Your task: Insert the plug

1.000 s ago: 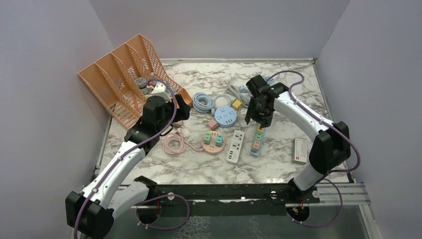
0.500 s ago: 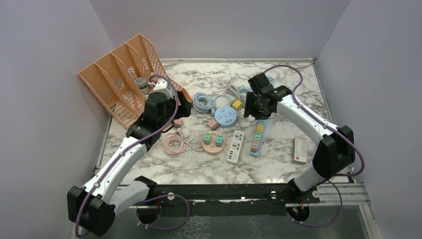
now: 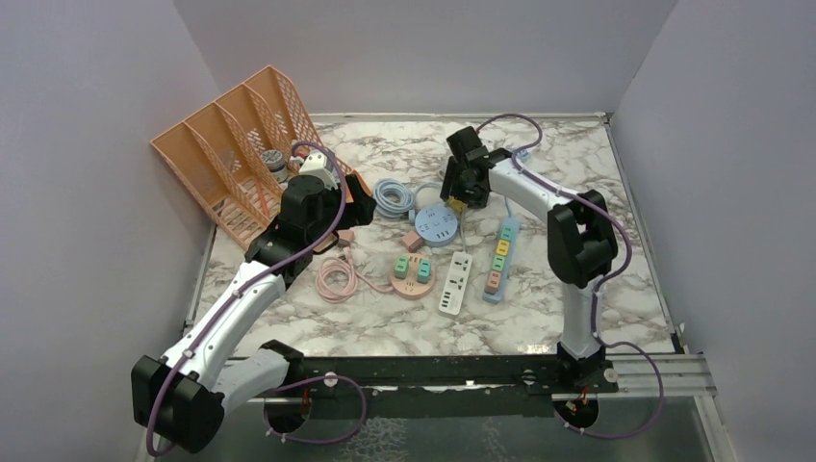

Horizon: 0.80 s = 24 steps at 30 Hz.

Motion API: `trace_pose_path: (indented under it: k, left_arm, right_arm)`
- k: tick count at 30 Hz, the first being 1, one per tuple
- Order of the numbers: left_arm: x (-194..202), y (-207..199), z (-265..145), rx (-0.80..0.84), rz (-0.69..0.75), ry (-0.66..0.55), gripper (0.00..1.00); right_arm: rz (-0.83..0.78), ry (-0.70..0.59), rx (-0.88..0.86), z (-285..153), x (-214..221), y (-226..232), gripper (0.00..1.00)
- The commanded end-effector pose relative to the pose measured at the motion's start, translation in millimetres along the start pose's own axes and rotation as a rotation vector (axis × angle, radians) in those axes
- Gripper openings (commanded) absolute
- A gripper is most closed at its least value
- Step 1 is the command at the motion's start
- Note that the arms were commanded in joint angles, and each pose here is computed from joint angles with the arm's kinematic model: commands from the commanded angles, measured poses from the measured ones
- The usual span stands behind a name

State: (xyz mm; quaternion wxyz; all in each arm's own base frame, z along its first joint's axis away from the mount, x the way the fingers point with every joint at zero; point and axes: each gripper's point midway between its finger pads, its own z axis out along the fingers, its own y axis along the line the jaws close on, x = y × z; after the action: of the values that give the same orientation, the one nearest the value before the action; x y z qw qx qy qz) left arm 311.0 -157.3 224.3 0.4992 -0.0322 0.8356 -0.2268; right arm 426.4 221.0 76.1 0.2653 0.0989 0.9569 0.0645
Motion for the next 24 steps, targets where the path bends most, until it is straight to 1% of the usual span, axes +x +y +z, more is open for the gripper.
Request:
trace_pose_path:
  k: [1,7,13,16,19,20,24]
  left_arm:
    - [-10.6,-13.0,-4.4,0.048,-0.002,-0.016,0.81]
    - [-10.7,-13.6,-4.6,0.052,-0.003,-0.016,0.81]
    - [-8.5,-13.3,-4.1,0.053,0.0,-0.009,0.81]
    - [-7.8,-13.0,-3.2,0.053,0.002,-0.006,0.81]
    - [-7.2,-13.7,-2.5,0.057,0.002,-0.003,0.81]
    - [-7.8,-14.0,-2.8,0.057,0.002,-0.005,0.82]
    - [-8.5,-15.2,-2.1,0.06,0.0,-0.002,0.84]
  right_arm:
    - [0.131,-0.031,0.053,13.3,-14.4,-1.0,0.65]
    - [0.209,-0.038,0.12,37.0,-16.7,-8.4,0.65]
    - [0.228,-0.028,0.158,50.5,-14.7,-15.4,0.6]
    - [0.221,-0.011,0.167,52.0,-10.9,-16.9,0.53]
    - [0.191,0.003,0.142,51.6,-8.6,-14.8,0.41]
    - [0.181,0.004,0.131,48.8,-9.6,-13.0,0.39]
    - [0.172,-0.022,0.086,29.1,-17.5,-8.9,0.37]
